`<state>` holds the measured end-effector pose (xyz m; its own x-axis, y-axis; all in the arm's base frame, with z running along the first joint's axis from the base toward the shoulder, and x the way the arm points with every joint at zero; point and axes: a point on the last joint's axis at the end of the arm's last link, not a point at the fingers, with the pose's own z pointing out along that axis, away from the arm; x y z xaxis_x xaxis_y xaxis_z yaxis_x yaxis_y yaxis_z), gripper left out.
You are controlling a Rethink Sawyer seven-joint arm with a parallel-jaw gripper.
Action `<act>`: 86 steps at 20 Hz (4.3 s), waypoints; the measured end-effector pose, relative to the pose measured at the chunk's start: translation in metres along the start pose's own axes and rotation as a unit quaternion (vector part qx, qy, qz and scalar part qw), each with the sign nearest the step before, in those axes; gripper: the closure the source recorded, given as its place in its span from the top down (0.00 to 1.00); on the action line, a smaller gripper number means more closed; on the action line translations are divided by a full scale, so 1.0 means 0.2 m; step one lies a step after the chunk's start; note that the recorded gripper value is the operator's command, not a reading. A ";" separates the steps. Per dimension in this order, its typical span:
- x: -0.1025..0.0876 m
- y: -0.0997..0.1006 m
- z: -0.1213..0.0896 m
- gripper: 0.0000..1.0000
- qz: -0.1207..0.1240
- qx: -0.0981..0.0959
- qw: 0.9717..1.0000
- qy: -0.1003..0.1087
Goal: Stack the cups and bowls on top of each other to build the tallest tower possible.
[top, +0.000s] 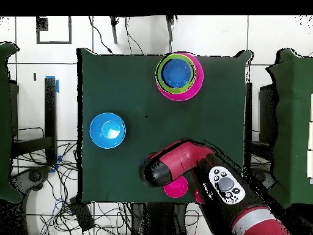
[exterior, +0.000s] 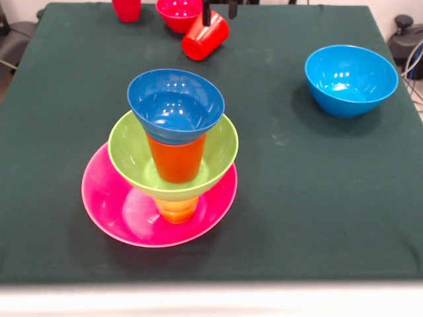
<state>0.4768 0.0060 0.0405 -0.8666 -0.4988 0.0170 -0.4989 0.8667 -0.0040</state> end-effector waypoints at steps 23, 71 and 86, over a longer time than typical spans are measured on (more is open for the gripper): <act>0.22 0.04 0.11 1.00 0.028 -0.033 0.999 0.017; 0.35 0.15 0.14 0.00 -0.042 0.014 0.999 -0.005; 0.33 0.07 0.12 0.00 -0.057 0.050 0.996 -0.042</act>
<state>0.4133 -0.0153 0.0169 -0.7997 -0.5972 -0.0613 -0.5896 0.8005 -0.1073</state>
